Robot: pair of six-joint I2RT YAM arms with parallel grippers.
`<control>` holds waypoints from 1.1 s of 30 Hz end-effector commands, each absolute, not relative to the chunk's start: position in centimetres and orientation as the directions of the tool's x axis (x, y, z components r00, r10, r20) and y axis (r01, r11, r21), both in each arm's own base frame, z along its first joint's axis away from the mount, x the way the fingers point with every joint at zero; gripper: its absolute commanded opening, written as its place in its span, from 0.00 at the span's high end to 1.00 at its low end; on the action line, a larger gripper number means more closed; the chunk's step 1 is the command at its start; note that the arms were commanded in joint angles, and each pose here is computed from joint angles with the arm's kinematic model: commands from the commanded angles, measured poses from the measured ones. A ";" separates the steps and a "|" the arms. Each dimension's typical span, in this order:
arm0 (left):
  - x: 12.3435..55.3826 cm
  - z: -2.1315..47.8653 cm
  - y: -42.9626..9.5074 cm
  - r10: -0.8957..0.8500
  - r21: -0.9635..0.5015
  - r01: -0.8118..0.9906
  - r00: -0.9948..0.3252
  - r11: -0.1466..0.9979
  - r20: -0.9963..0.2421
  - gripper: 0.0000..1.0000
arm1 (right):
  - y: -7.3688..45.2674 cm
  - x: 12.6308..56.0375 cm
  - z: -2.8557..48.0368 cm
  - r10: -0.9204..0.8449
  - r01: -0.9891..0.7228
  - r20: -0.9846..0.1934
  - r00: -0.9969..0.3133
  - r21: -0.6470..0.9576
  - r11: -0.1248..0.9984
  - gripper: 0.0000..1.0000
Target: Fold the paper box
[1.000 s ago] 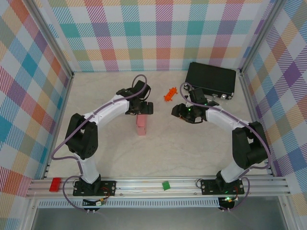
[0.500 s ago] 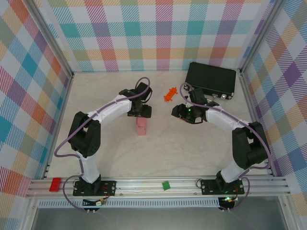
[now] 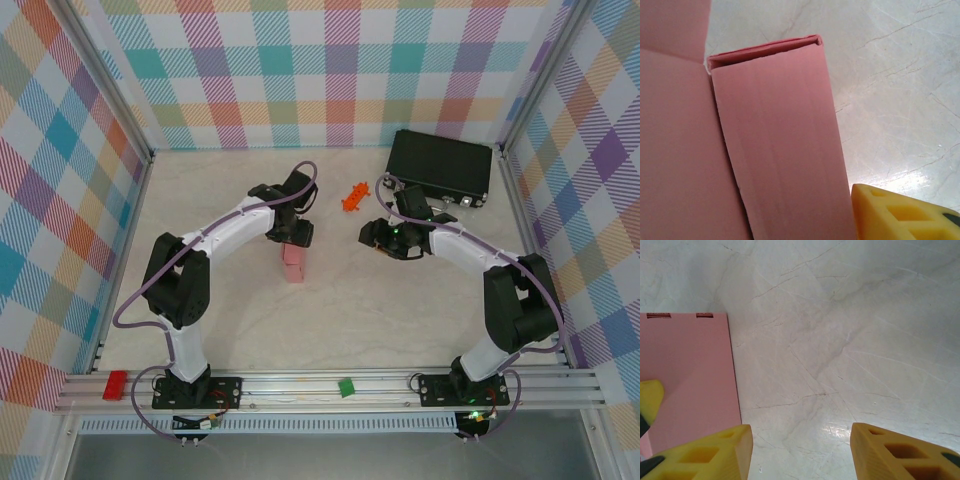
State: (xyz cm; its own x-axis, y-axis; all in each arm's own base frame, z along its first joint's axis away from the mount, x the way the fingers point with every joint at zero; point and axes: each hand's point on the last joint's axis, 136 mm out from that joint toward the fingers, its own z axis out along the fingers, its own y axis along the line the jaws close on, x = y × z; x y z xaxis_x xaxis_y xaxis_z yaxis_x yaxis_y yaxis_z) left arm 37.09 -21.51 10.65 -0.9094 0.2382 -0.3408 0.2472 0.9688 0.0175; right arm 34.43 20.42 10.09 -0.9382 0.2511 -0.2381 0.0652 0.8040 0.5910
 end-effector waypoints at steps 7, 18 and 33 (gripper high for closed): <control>36.8 11.1 -22.9 0.397 0.018 0.414 -0.858 0.910 -0.325 0.44 | 20.0 34.4 10.8 0.248 0.046 -0.264 -0.932 0.591 0.805 0.45; 36.9 11.3 -25.2 0.672 0.027 0.713 -0.647 0.701 -0.361 0.44 | 18.8 34.3 10.9 0.264 0.061 -0.271 -0.926 0.582 0.811 0.45; 36.0 10.8 -27.4 0.871 -0.025 0.948 -0.301 0.317 -0.389 0.44 | 16.5 33.7 10.7 0.307 0.105 -0.273 -0.912 0.568 0.816 0.45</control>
